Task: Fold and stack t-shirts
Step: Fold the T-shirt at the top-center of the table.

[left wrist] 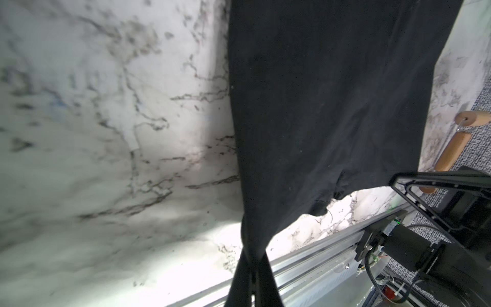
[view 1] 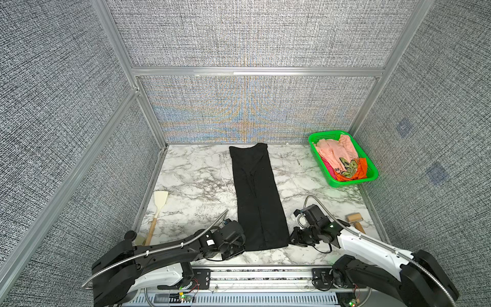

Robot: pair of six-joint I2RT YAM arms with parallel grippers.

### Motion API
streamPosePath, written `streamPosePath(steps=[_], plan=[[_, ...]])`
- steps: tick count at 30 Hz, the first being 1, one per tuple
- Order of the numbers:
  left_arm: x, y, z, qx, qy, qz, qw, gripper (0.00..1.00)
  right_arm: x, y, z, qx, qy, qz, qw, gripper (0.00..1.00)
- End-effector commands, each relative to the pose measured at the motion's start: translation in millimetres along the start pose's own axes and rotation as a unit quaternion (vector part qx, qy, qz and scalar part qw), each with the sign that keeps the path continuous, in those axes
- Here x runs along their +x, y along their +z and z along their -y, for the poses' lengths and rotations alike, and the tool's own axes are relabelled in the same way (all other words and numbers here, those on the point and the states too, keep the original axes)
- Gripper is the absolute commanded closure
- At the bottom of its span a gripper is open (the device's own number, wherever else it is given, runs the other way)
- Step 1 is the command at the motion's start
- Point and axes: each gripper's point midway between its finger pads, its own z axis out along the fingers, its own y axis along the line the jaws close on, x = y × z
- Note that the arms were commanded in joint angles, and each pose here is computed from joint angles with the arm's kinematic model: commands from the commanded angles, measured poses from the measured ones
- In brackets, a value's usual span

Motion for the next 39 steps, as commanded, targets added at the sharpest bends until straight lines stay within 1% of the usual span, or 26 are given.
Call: streamPosePath(steps=[1,4,8,10,13,15,17,21,29,32,34,36,39], plan=[[-10.7,-11.5,2.4,-0.007,-0.006,0.032,0.999,1.00,-3.9,-8.5,-16.0,-0.022,0.000,-0.003,1.000,1.00],[-23.9,-23.9,20.8,0.019,-0.005,0.069,0.997,1.00,-14.2,-19.1,-28.8,-0.032,-0.004,0.006,0.999,1.00],[-44.8,-45.2,36.5,0.042,-0.003,0.131,0.990,1.00,-36.5,-33.7,-44.0,-0.046,-0.010,0.023,0.999,1.00],[-55.8,-60.8,44.5,0.051,0.008,0.167,0.985,1.00,-46.6,-38.9,-49.8,-0.050,-0.014,0.027,0.998,1.00],[-75.0,-87.9,61.5,0.075,0.042,0.231,0.969,1.00,-62.2,-44.8,-54.6,-0.053,-0.015,0.030,0.998,1.00],[-87.7,-102.2,67.1,0.086,0.038,0.257,0.962,1.00,-77.8,-50.2,-58.9,-0.055,-0.017,0.040,0.998,1.00],[-97.3,-107.6,70.4,0.091,0.036,0.260,0.961,1.00,-93.6,-56.2,-65.1,-0.060,-0.020,0.048,0.997,1.00],[-119.7,-115.5,83.5,0.089,0.055,0.273,0.956,1.00,-126.1,-69.2,-82.6,-0.065,-0.041,0.064,0.995,1.00],[-176.5,-126.8,99.0,0.070,0.093,0.286,0.951,1.00,-179.2,-73.6,-91.7,-0.058,-0.047,0.087,0.993,1.00],[-195.2,-125.3,104.3,0.062,0.107,0.283,0.951,1.00,-194.2,-74.0,-94.1,-0.058,-0.046,0.093,0.993,1.00],[-208.0,-123.6,103.0,0.044,0.100,0.283,0.953,1.00,-204.1,-73.6,-92.5,-0.054,-0.042,0.097,0.993,1.00],[-219.1,-117.6,100.1,0.025,0.104,0.278,0.955,1.00,-213.7,-70.4,-89.1,-0.051,-0.037,0.100,0.993,1.00],[-234.0,-106.7,104.3,0.024,0.121,0.269,0.955,1.00,-228.7,-61.2,-84.6,-0.045,-0.035,0.098,0.994,1.00]])
